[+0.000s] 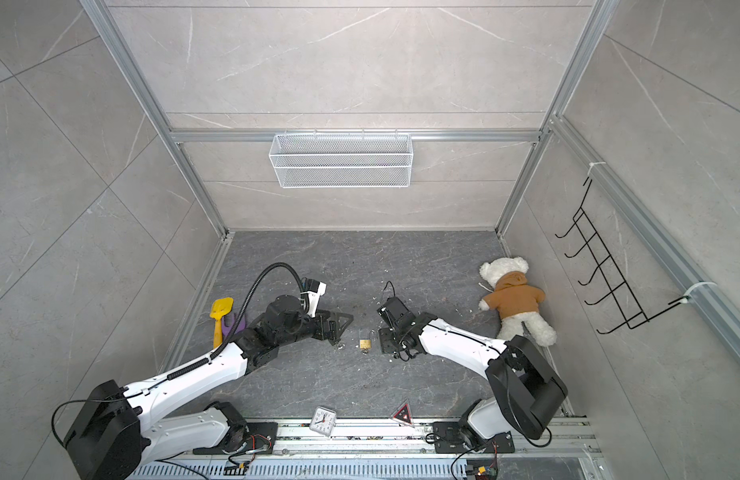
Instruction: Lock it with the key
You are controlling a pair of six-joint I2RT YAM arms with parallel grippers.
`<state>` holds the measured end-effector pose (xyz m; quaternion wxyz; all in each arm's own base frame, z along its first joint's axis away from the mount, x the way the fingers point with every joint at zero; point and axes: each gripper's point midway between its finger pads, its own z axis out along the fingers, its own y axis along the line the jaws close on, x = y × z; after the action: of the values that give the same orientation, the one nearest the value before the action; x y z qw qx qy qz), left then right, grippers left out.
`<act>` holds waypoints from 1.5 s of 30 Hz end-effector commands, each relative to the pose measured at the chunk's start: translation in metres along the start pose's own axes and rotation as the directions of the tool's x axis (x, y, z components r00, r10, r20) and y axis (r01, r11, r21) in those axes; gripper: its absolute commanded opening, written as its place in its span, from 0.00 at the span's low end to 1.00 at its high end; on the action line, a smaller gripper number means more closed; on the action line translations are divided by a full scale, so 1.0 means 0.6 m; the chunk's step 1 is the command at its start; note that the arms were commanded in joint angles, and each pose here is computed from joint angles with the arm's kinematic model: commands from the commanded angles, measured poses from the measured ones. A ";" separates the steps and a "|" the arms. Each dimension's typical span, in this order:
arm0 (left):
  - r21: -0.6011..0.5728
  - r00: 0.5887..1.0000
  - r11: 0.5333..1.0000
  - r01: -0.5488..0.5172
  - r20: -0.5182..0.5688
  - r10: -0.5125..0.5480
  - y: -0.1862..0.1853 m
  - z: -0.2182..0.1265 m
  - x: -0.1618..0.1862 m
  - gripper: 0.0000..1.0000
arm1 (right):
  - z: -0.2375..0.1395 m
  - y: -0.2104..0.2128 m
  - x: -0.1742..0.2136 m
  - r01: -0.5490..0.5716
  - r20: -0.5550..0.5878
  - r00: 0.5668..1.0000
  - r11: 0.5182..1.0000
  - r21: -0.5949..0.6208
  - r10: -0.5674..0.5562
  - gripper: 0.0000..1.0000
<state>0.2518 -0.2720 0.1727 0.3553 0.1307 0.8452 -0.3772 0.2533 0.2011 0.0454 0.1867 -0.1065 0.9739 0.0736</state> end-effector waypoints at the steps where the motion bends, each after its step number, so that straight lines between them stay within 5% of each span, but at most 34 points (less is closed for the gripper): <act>1: 0.026 0.998 1.000 -0.013 0.061 0.012 -0.014 -0.009 -0.025 1.00 | 0.003 -0.019 0.001 -0.011 -0.004 1.000 0.996 0.088 0.012 0.61; 45: 0.030 1.000 1.000 -0.008 -0.004 0.008 -0.001 0.032 -0.001 0.99 | 0.046 -0.014 0.052 0.023 -0.123 0.992 0.995 0.095 -0.011 0.44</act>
<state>0.2580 -0.2796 0.1523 0.3388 0.1322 0.8543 -0.3713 0.2486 0.1963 0.0158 0.1593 -0.1053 0.9811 0.0307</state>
